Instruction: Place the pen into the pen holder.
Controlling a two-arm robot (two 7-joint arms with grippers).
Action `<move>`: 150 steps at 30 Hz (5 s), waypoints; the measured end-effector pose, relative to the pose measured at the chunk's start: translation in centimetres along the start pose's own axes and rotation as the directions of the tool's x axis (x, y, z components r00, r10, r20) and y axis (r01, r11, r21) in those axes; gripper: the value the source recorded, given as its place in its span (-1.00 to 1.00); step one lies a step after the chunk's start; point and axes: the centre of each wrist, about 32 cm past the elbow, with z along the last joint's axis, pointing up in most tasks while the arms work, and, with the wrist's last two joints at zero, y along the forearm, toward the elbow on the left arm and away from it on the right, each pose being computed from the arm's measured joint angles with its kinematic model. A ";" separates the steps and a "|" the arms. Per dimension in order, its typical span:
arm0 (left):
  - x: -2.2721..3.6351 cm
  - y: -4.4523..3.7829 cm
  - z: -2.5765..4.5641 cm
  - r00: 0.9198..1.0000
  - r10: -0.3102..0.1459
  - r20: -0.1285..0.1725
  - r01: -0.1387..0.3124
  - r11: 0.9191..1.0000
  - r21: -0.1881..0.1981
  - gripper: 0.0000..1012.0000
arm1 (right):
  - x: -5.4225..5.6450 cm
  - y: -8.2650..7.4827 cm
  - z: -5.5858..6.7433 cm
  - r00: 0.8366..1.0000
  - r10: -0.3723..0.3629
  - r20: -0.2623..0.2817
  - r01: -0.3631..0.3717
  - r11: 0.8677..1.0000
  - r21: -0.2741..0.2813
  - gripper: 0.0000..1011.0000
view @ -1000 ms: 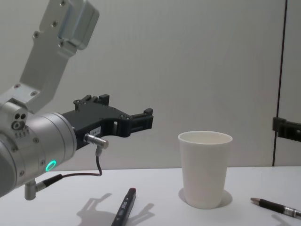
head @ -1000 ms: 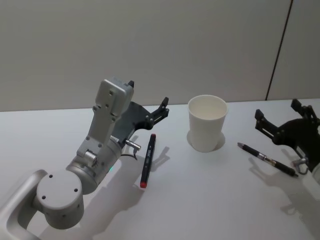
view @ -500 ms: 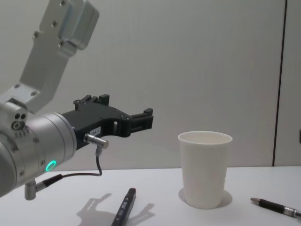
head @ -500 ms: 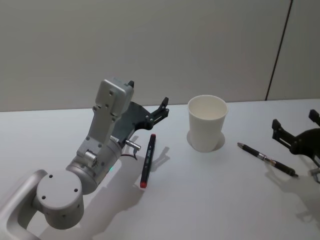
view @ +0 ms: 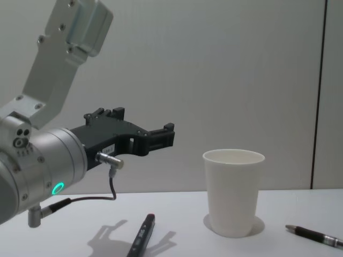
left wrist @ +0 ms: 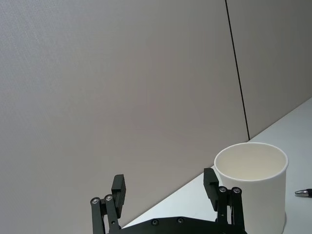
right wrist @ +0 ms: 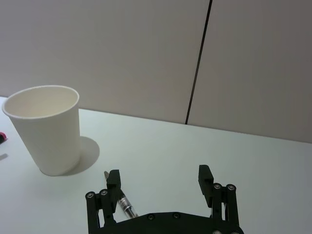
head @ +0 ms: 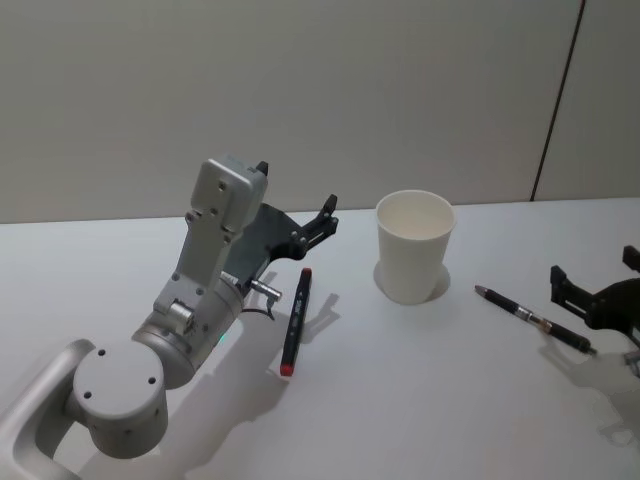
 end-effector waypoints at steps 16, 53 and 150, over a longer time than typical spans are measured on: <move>0.00 0.00 0.00 1.000 0.000 0.000 0.000 1.000 0.000 0.97 | -0.8 2.4 0.0 0.999 0.035 0.028 -0.032 0.992 -0.122 0.98; 0.00 0.00 0.00 1.000 0.000 0.000 0.000 1.000 0.000 0.97 | -1.7 5.4 -1.9 0.995 0.091 0.039 -0.079 0.968 -0.237 0.98; 0.00 0.00 0.00 1.000 0.000 0.000 0.000 1.000 0.000 0.97 | -1.9 6.4 -1.8 0.994 0.111 -0.001 -0.108 0.969 -0.221 -0.73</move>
